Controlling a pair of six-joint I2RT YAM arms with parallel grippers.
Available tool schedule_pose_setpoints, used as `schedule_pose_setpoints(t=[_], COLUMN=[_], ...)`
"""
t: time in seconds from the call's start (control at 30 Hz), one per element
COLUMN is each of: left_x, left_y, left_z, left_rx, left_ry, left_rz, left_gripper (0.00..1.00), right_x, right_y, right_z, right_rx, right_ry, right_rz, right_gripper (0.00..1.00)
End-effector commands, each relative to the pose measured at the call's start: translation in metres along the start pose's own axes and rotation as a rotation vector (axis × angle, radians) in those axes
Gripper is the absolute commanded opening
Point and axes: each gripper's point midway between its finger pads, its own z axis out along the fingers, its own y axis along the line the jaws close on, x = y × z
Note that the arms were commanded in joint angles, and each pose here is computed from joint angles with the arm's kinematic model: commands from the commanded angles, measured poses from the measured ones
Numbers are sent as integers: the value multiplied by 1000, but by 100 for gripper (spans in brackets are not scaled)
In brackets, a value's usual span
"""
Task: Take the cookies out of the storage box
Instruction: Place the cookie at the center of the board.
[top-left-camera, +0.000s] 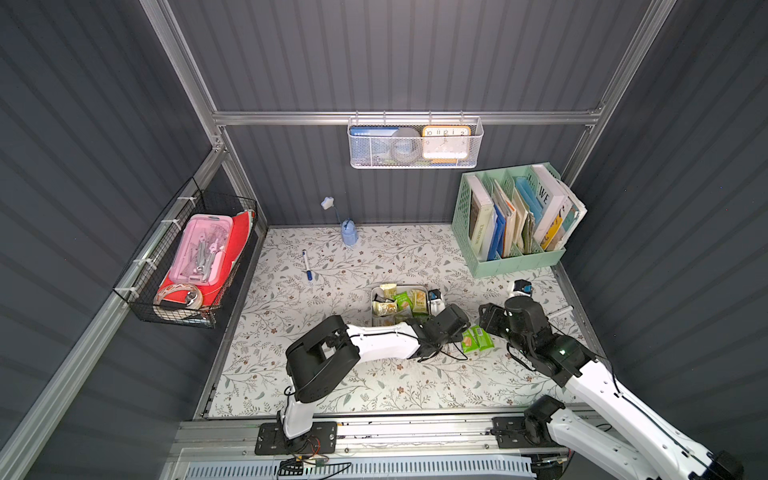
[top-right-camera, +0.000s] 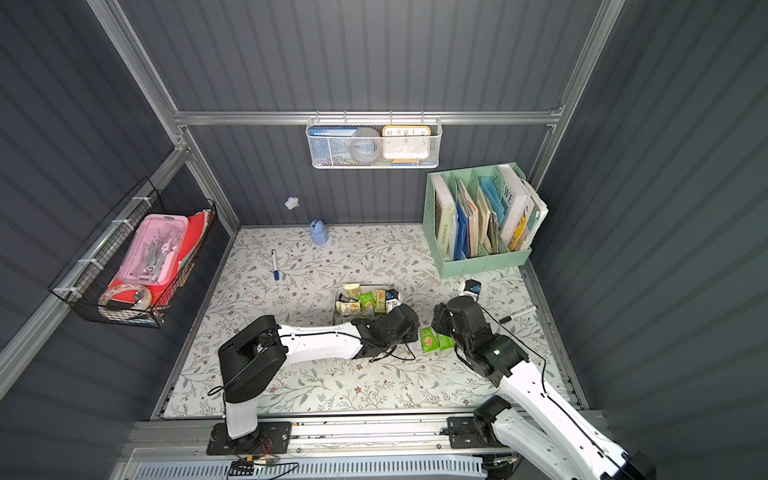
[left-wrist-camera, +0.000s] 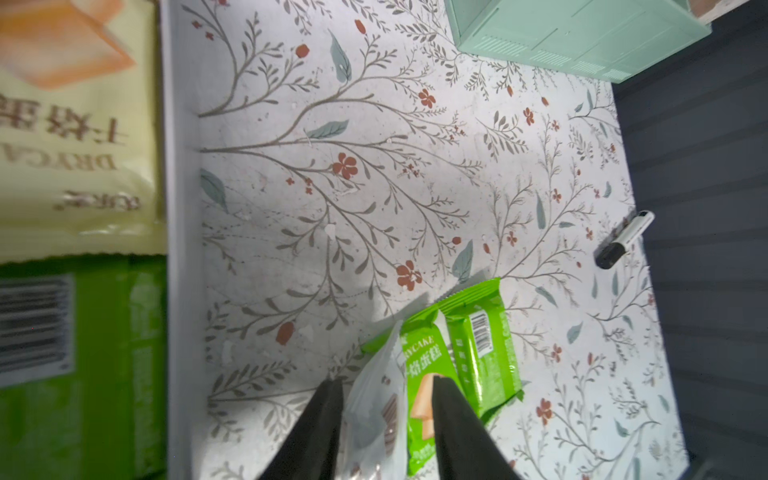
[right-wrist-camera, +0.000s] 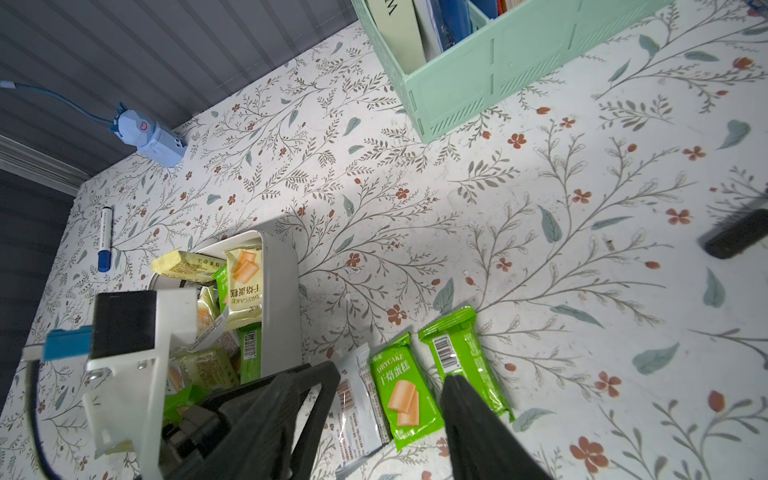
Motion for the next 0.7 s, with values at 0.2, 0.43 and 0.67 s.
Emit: schedule_pose_setpoints(t=[0.2, 0.43, 0.67], left_x=[-67, -117, -154], left_y=[-5, 22, 73], left_z=[-75, -121, -150], left_rx=[-14, -57, -29], left_ry=[-269, -418, -510], left_rz=[-8, -8, -146], left_gripper=[51, 51, 51], right_x=[7, 21, 52], right_y=[18, 74, 135], right_z=[11, 20, 25], right_rx=[-72, -296, -568], right_ry=[55, 178, 271], right_rz=[-38, -176, -467], right_gripper=[60, 59, 57])
